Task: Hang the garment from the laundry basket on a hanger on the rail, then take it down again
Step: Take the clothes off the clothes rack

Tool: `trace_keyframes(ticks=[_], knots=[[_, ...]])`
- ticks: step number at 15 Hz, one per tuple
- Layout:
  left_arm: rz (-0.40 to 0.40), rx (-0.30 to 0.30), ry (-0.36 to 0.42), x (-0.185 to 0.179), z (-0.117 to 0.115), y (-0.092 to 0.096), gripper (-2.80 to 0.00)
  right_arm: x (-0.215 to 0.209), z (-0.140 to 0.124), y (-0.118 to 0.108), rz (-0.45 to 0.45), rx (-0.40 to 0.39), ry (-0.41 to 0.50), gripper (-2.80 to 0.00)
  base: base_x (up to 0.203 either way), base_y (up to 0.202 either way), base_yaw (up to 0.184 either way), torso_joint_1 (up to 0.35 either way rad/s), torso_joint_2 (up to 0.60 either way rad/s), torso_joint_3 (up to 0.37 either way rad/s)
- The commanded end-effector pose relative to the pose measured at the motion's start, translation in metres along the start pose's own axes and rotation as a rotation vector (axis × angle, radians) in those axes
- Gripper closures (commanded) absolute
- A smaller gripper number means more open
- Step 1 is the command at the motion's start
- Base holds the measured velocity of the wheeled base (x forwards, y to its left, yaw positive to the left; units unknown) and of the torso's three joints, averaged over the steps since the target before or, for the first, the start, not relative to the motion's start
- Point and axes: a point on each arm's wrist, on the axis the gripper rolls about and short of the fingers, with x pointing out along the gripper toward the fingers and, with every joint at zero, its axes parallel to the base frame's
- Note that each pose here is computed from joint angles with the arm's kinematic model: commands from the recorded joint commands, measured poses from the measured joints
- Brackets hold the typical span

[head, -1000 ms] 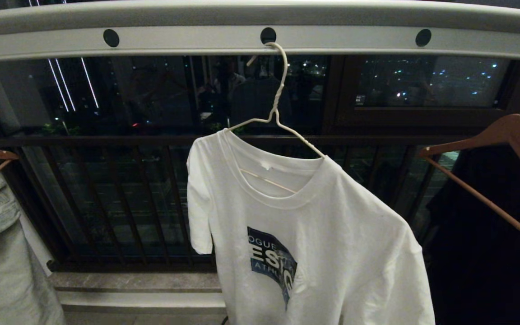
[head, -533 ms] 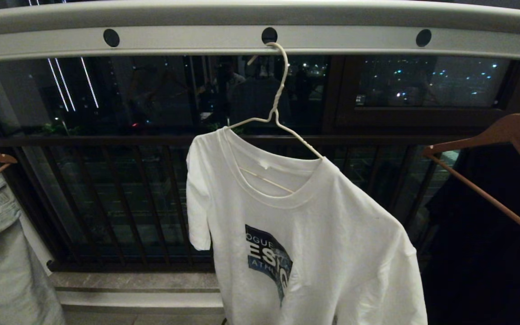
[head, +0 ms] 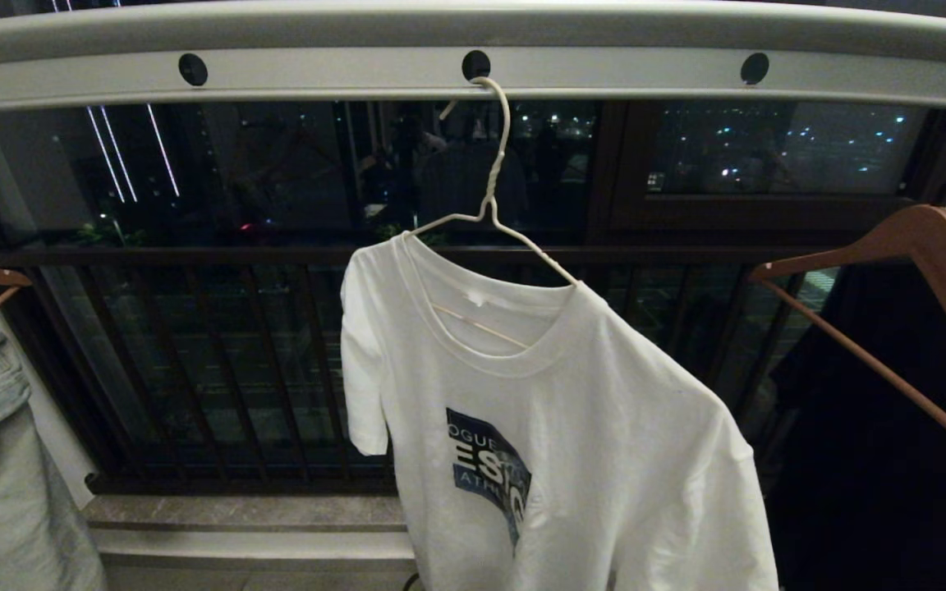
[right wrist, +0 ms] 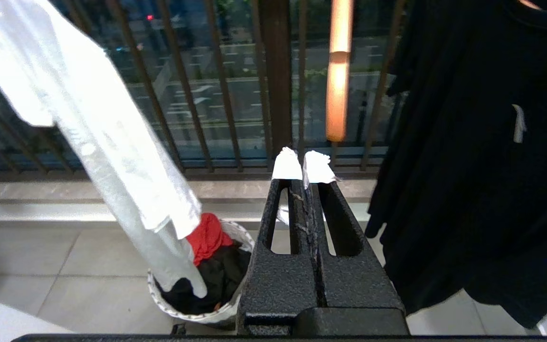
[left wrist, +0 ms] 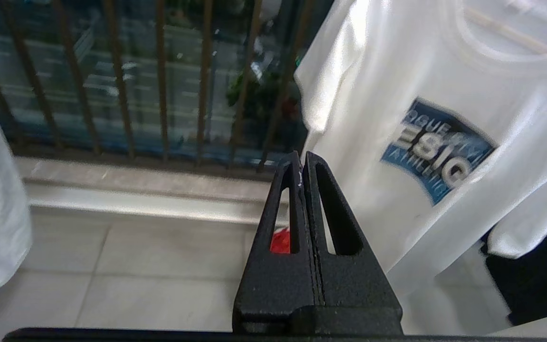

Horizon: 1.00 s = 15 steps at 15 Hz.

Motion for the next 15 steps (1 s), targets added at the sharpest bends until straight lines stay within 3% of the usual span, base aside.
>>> trace_keyframes(ticks=[1, 3, 5, 10, 12, 15], knots=[[0.02, -0.008, -0.012, 0.0, 0.001, -0.003, 0.0, 0.001, -0.001, 0.002, -0.018, 0.004, 0.007, 0.0, 0.0, 0.0, 0.0, 0.0, 0.0, 0.0], [0.061, -0.015, -0.038, -0.002, 0.001, -0.012, 0.0, 0.001, -0.002, 0.006, -0.056, 0.005, 0.01, 0.0, 0.0, 0.0, 0.0, 0.0, 0.0, 0.0], [0.038, -0.01, -0.037, -0.004, -0.009, -0.018, 0.0, 0.002, -0.003, 0.006, -0.056, 0.002, 0.014, 0.0, 0.0, 0.0, 0.0, 0.0, 0.0, 0.0], [0.038, -0.003, 0.029, 0.005, -0.03, -0.007, 0.0, 0.007, -0.007, 0.002, -0.03, -0.042, 0.048, 0.0, 0.0, 0.0, 0.0, 0.0, 0.0, 0.0], [0.078, 0.031, 0.068, 0.015, -0.05, 0.0, 0.0, 0.006, -0.026, 0.001, -0.007, -0.073, 0.051, 0.0, 0.0, 0.0, 0.0, 0.0, 0.0, 0.0], [0.071, 0.109, -0.015, 0.024, -0.088, 0.01, 0.0, 0.005, -0.059, -0.003, 0.036, -0.106, 0.026, 0.0, 0.0, 0.0, 0.0, 0.0, 0.0, 0.0]])
